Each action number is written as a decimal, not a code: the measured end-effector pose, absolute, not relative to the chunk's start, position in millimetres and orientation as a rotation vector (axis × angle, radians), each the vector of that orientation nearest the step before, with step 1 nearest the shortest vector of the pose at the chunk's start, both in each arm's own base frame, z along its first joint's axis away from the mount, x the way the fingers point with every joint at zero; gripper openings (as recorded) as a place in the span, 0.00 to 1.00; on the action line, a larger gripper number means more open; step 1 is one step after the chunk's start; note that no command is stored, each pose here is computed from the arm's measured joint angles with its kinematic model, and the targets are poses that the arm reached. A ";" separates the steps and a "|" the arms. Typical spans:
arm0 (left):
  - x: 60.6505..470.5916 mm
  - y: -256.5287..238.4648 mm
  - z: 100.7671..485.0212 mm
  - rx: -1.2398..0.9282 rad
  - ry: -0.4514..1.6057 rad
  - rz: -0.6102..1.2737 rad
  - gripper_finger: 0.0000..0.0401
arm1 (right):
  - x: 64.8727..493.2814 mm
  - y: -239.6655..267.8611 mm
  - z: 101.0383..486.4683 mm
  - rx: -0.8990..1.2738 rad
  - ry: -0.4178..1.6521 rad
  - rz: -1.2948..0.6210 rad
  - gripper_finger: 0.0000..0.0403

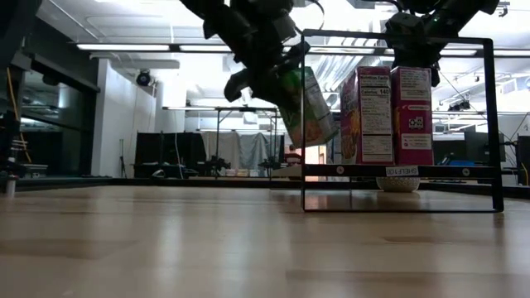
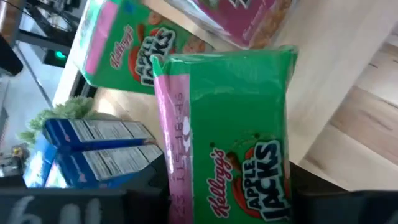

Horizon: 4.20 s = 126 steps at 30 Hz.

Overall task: Stack cereal on shelf
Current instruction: Put the green cereal box on the shelf aligned with the other cereal box

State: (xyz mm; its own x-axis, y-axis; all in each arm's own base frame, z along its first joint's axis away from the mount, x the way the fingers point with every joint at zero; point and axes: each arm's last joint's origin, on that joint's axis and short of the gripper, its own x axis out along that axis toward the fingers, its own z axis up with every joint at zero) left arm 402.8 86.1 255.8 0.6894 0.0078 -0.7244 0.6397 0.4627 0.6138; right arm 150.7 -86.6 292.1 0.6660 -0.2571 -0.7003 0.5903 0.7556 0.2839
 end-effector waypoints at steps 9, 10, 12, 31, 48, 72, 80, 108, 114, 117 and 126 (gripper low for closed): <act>407.6 99.9 251.2 1.030 0.673 -0.429 0.34 | 150.7 -86.6 292.1 0.527 0.688 -0.504 0.00; 407.7 101.9 249.6 1.026 0.678 -0.426 0.34 | 150.7 -86.7 292.2 0.527 0.687 -0.504 0.00; 406.8 103.9 248.2 1.016 0.682 -0.434 0.34 | 150.7 -86.7 292.2 0.528 0.687 -0.505 0.00; 417.2 101.6 233.4 0.999 0.597 -0.518 0.34 | 150.9 -86.6 292.3 0.553 0.680 -0.511 0.00; 418.1 100.3 233.7 1.041 0.595 -0.518 0.38 | 151.0 -86.7 292.4 0.577 0.672 -0.520 0.00; 422.0 95.3 236.2 1.125 0.642 -0.445 0.51 | 153.3 -88.2 295.4 0.562 0.632 -0.516 0.00; 426.7 86.0 248.3 1.114 0.635 -0.436 0.56 | 153.4 -88.2 295.4 0.560 0.632 -0.514 0.00; 423.1 85.4 266.4 1.166 0.736 -0.328 0.61 | 153.4 -88.1 295.3 0.557 0.634 -0.512 0.00; 400.5 118.6 296.9 0.922 0.682 -0.191 0.55 | 153.3 -88.1 295.4 0.531 0.640 -0.503 0.00; 385.6 151.7 309.3 0.695 0.596 -0.114 0.40 | 153.2 -88.1 295.3 0.511 0.645 -0.496 0.00; 385.9 184.4 236.8 0.215 0.402 -0.048 0.01 | 153.3 -88.1 295.4 0.508 0.645 -0.494 0.00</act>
State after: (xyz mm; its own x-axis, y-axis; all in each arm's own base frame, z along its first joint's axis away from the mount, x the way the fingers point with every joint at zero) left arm 385.9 184.4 236.8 0.9195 -0.0035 -0.3932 0.0886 0.9761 0.1985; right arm 153.3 -88.1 295.4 0.6943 -0.2704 -0.6670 0.5737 0.7675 0.2861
